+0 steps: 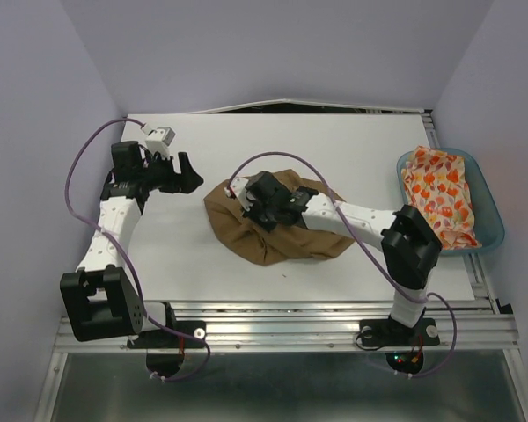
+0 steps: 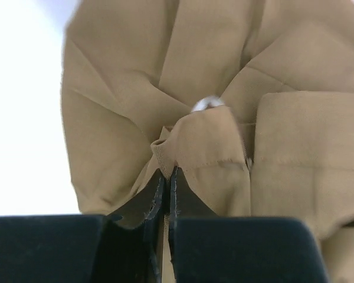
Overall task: Fold and stack the skirts
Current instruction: Flatten the skirt out
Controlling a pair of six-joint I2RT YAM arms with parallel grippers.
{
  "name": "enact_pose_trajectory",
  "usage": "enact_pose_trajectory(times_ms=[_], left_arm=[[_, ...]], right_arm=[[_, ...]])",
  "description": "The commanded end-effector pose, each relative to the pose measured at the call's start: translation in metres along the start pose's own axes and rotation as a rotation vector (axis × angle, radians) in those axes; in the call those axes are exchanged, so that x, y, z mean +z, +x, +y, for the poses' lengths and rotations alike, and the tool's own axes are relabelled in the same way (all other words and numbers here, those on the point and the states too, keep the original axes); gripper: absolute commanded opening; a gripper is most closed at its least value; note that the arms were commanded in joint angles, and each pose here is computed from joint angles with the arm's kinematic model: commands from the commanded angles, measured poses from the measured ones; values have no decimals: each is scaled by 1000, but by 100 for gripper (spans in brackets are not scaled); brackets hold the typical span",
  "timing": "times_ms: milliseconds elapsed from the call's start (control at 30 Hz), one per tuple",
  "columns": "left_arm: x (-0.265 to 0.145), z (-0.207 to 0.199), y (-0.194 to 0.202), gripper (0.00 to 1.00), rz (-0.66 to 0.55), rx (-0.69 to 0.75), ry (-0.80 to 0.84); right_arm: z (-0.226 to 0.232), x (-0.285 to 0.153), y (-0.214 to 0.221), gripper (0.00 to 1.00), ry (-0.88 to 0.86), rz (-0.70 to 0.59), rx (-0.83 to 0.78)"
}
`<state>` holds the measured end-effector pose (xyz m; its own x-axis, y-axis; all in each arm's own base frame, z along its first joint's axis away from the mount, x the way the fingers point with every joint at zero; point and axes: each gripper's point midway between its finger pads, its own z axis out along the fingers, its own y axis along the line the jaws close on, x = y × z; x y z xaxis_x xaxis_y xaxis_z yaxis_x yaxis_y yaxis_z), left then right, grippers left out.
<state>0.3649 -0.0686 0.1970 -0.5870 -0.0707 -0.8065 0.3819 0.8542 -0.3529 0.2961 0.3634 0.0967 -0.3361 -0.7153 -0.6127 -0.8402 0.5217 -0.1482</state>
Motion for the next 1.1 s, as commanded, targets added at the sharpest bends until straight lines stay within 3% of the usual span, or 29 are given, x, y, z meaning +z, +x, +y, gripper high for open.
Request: enact_pose_trajectory(times_ms=[0, 200, 333, 433, 567, 700, 900, 1067], left_arm=[[-18, -21, -24, 89, -71, 189, 65], [-25, -37, -26, 89, -112, 448, 119], [-15, -67, -26, 90, -115, 640, 155], [-2, -86, -26, 90, -105, 707, 195], [16, -96, -22, 89, -84, 729, 251], [28, -106, 4, 86, -19, 842, 333], [21, -107, 71, 86, 196, 924, 471], [7, -98, 104, 89, 224, 1067, 454]], right_arm=[[-13, -105, -102, 1, -21, -361, -132], [-62, -192, -129, 1, 0, -517, -175], [-83, -230, -102, 1, 72, -525, -224], [-79, -225, -51, 1, 101, -451, -279], [-52, -183, 44, 1, 38, -296, -298], [-46, -167, 88, 1, 31, -244, -233], [-56, -160, 99, 1, 61, -201, -206], [-60, -160, 85, 1, 65, -215, -173]])
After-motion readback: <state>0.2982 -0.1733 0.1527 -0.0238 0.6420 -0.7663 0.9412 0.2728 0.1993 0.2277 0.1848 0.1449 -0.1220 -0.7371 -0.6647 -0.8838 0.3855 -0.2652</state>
